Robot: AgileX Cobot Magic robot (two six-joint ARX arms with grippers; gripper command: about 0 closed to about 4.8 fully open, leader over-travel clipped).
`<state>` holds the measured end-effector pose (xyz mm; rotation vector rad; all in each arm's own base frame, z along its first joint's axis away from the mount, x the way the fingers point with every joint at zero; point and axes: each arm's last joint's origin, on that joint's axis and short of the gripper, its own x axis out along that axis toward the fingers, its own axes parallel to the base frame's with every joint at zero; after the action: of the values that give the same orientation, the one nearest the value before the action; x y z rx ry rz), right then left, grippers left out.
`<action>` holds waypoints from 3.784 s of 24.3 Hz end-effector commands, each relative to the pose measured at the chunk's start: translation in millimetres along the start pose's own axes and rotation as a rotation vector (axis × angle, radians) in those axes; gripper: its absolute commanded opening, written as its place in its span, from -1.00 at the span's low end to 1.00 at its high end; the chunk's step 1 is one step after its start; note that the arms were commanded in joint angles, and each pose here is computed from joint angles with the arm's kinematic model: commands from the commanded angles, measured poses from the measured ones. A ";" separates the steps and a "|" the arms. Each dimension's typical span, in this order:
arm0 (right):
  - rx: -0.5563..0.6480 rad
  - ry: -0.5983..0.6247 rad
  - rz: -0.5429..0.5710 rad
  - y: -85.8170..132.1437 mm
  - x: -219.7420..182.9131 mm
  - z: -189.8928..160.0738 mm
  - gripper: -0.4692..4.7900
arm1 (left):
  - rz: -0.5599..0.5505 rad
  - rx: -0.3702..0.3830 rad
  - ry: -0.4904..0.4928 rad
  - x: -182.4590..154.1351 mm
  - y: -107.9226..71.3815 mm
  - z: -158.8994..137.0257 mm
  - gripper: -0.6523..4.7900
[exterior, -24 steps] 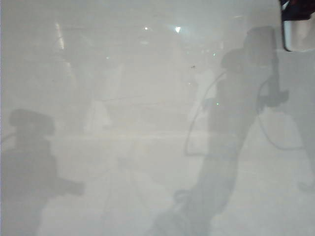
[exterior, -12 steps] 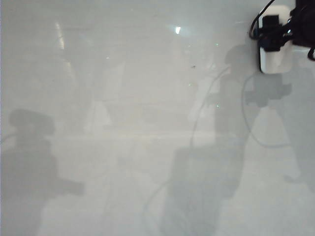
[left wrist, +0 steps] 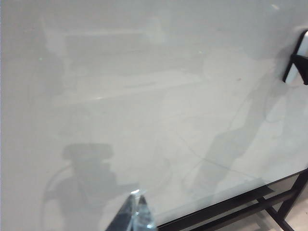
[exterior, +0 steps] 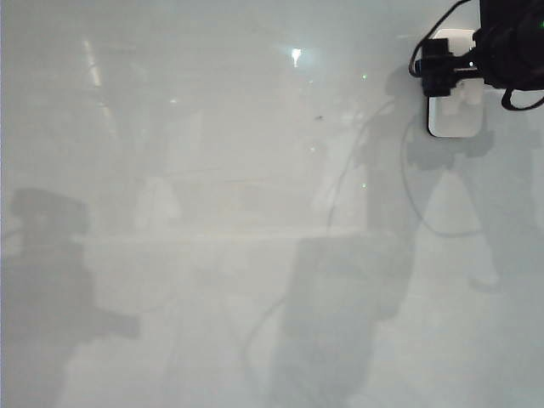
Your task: Grab the whiteboard eraser that is attached to the surface of the whiteboard and use it to clean the writing on the whiteboard.
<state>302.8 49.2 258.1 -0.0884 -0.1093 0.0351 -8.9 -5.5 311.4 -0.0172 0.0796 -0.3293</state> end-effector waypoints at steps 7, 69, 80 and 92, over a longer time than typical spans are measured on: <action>-0.021 0.097 -0.024 4.3 -36.7 38.6 1.00 | 0.102 -0.003 -0.019 8.2 4.9 -2.6 -0.78; 0.094 0.102 0.020 -28.7 -216.9 -66.4 -0.53 | 0.099 -0.018 0.091 69.6 19.5 -68.6 -0.78; 0.098 0.295 0.040 -26.3 -220.0 -87.9 -0.53 | 0.099 -0.018 0.090 69.6 19.5 -68.5 -0.78; 0.098 0.296 0.039 -26.3 -220.1 -88.0 -0.53 | 0.099 -0.018 0.090 69.6 19.5 -68.5 -0.78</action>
<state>95.0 6.5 147.7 -0.0003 0.1956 0.0616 57.7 -9.8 235.9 -0.0185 0.1807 -0.2271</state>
